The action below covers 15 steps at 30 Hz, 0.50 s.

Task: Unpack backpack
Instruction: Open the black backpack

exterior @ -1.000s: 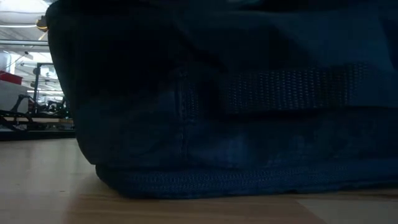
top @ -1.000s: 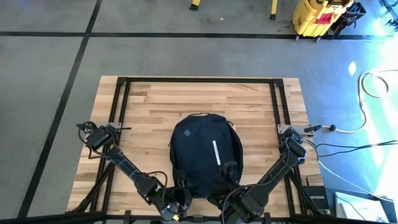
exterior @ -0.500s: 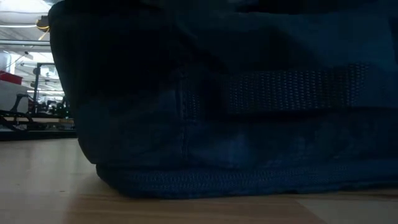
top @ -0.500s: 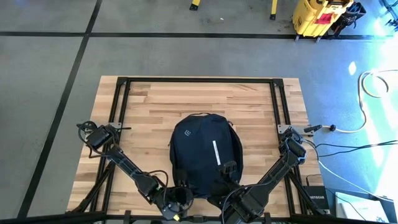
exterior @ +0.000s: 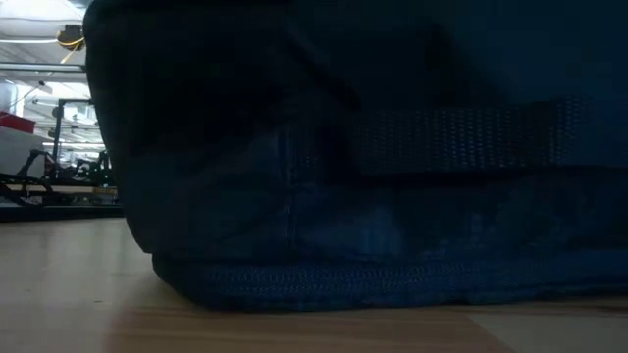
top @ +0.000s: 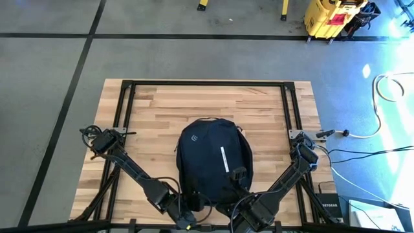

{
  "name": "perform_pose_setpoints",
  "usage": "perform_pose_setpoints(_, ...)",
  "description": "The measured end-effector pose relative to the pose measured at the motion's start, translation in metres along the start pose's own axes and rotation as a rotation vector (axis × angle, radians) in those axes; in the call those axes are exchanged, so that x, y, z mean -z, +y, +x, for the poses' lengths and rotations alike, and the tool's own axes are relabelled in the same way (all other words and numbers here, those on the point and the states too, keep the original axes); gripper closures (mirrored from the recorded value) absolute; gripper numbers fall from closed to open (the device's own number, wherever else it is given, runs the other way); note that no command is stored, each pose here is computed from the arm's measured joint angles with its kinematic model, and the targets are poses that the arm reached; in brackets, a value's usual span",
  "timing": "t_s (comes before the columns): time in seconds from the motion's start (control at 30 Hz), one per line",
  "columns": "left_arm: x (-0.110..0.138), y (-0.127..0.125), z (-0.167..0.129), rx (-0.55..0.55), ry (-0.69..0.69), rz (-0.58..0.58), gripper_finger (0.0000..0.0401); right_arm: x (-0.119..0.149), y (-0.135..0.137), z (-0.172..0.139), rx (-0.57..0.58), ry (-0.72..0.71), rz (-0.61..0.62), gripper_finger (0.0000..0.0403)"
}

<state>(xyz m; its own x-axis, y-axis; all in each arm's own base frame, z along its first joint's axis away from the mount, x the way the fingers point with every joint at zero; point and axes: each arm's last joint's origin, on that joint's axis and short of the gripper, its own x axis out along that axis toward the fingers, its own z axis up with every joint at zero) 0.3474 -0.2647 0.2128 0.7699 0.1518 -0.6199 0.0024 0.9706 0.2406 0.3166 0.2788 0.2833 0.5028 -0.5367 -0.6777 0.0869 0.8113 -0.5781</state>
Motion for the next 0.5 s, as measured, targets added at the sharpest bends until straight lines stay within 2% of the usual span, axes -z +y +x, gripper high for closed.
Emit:
perform_pose_setpoints(0.1,-0.005,0.004,-0.007,-0.031,0.047,0.048,0.0400,0.000,-0.001,0.000,0.016,-0.013,0.022,0.0171)
perform_pose_setpoints(0.27,-0.015,0.014,-0.018,-0.186,0.064,0.187,0.0401,0.000,-0.001,0.000,0.020,-0.018,0.057,0.0171)
perform_pose_setpoints(0.37,-0.022,0.022,-0.022,-0.244,0.074,0.255,0.0401,0.000,0.000,0.000,0.012,-0.010,0.064,0.0171)
perform_pose_setpoints(0.5,-0.034,0.044,-0.029,-0.278,0.069,0.254,0.0401,0.002,0.003,-0.004,-0.006,-0.006,0.081,0.0171)
